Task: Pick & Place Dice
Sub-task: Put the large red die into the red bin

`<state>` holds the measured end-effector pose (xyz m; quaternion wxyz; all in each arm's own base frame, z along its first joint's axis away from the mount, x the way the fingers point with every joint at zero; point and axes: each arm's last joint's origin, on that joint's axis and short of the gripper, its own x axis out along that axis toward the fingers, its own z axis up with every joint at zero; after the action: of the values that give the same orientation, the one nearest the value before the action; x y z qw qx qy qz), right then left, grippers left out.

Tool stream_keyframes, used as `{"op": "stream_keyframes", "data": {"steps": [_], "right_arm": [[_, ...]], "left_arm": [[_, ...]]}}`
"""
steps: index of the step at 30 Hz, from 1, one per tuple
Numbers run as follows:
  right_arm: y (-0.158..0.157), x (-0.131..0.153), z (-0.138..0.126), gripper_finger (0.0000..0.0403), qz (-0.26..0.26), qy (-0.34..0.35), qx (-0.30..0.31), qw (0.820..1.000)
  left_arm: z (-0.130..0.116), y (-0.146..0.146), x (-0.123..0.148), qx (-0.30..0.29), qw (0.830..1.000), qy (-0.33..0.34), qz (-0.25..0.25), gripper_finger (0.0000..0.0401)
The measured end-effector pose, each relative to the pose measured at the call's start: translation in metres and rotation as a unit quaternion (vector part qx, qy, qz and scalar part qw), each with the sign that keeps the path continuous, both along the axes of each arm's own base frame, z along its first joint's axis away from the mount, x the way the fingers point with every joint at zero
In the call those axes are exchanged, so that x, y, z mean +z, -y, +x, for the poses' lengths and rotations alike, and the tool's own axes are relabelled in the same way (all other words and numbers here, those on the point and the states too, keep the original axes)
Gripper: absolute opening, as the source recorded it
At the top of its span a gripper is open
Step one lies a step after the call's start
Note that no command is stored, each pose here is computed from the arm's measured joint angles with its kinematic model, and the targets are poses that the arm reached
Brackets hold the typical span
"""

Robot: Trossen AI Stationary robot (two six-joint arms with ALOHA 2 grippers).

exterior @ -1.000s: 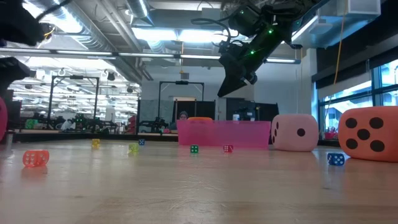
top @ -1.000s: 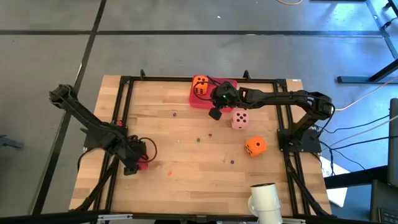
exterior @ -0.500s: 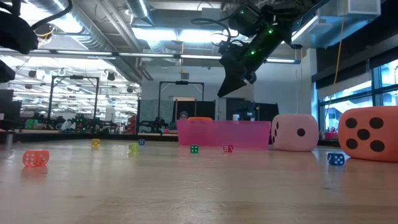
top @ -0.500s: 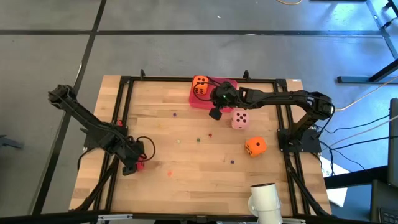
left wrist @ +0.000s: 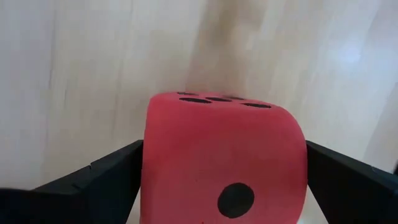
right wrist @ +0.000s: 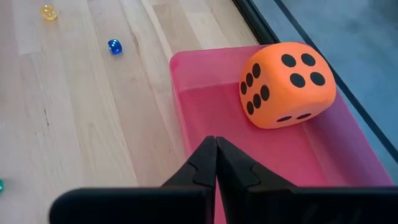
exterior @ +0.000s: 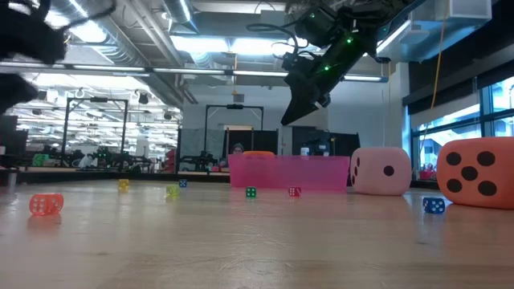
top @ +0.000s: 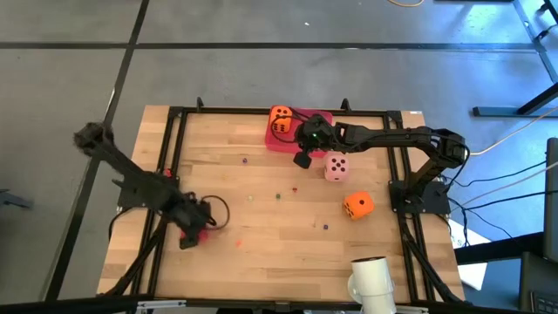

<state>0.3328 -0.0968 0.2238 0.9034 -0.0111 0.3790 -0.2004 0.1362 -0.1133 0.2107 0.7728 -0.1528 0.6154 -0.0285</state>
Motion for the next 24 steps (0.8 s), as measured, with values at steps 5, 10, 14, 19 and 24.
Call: {"op": "stream_keyframes", "data": {"steps": [5, 10, 14, 19, 24], "right_arm": [[0.0, 0.0, 0.0, 0.0009, -0.004, -0.002, 0.004, 1.0], [0.0, 0.0, 0.0, 0.0009, -0.013, -0.008, 0.014, 1.0], [0.0, 0.0, 0.0, 0.0009, -0.021, -0.012, 0.02, 1.0], [0.0, 0.0, 0.0, 0.0009, -0.039, -0.023, 0.04, 0.998], [0.001, 0.007, -0.005, 0.0009, -0.086, -0.043, 0.028, 0.995]], "left_arm": [[0.009, -0.004, 0.036, -0.011, 0.995, 0.093, 0.041, 0.04], [0.02, -0.017, 0.048, -0.011, 0.982, 0.143, 0.122, 0.04], [0.033, -0.035, 0.052, 0.033, 0.968, 0.175, 0.178, 0.04], [0.051, -0.066, 0.056, 0.093, 0.953, 0.2, 0.206, 0.04], [0.071, -0.097, 0.065, 0.09, 0.929, 0.255, 0.254, 0.04]]}}
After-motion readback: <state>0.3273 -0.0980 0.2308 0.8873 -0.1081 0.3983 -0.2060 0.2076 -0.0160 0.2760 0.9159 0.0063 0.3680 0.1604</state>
